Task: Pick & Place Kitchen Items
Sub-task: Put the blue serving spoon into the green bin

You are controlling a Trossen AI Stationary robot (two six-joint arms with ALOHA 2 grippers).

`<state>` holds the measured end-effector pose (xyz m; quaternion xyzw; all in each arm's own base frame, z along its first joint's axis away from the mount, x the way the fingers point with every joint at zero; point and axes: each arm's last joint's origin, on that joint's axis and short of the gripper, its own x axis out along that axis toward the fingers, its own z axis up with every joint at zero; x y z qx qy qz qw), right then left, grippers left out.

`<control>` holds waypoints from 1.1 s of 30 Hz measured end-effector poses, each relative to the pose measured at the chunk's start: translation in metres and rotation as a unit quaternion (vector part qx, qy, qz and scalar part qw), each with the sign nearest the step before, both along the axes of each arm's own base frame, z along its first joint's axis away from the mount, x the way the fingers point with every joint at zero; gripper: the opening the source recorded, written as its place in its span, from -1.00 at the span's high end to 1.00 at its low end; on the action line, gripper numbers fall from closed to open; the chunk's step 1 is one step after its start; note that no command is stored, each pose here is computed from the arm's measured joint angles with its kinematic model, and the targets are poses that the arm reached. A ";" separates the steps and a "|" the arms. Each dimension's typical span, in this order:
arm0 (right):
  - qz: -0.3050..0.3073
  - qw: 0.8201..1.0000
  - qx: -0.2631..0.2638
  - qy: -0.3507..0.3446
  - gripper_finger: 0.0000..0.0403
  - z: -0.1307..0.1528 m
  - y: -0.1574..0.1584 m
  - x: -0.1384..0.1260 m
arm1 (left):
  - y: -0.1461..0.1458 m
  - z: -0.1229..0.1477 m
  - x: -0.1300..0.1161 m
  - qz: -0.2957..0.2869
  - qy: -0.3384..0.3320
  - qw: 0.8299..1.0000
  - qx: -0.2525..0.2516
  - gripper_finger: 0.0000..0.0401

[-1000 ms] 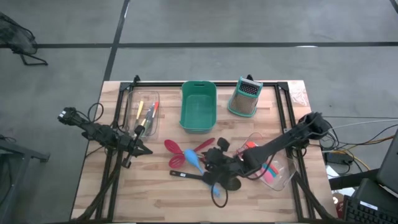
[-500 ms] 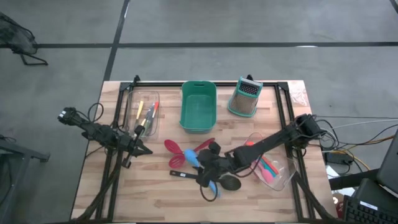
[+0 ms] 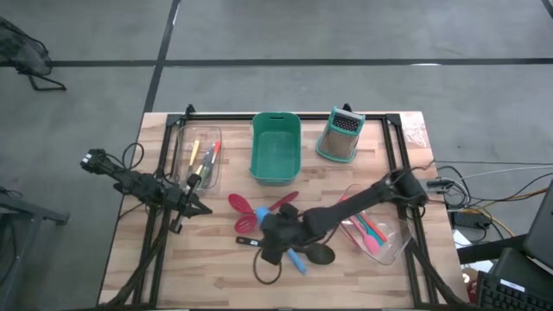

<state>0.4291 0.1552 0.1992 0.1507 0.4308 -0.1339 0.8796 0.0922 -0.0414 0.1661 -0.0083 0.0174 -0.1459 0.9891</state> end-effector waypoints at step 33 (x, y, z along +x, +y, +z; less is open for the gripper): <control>-0.036 0.989 -0.060 0.129 0.05 -0.026 0.009 0.019 | 0.000 0.000 0.000 0.000 0.002 1.000 0.001 0.94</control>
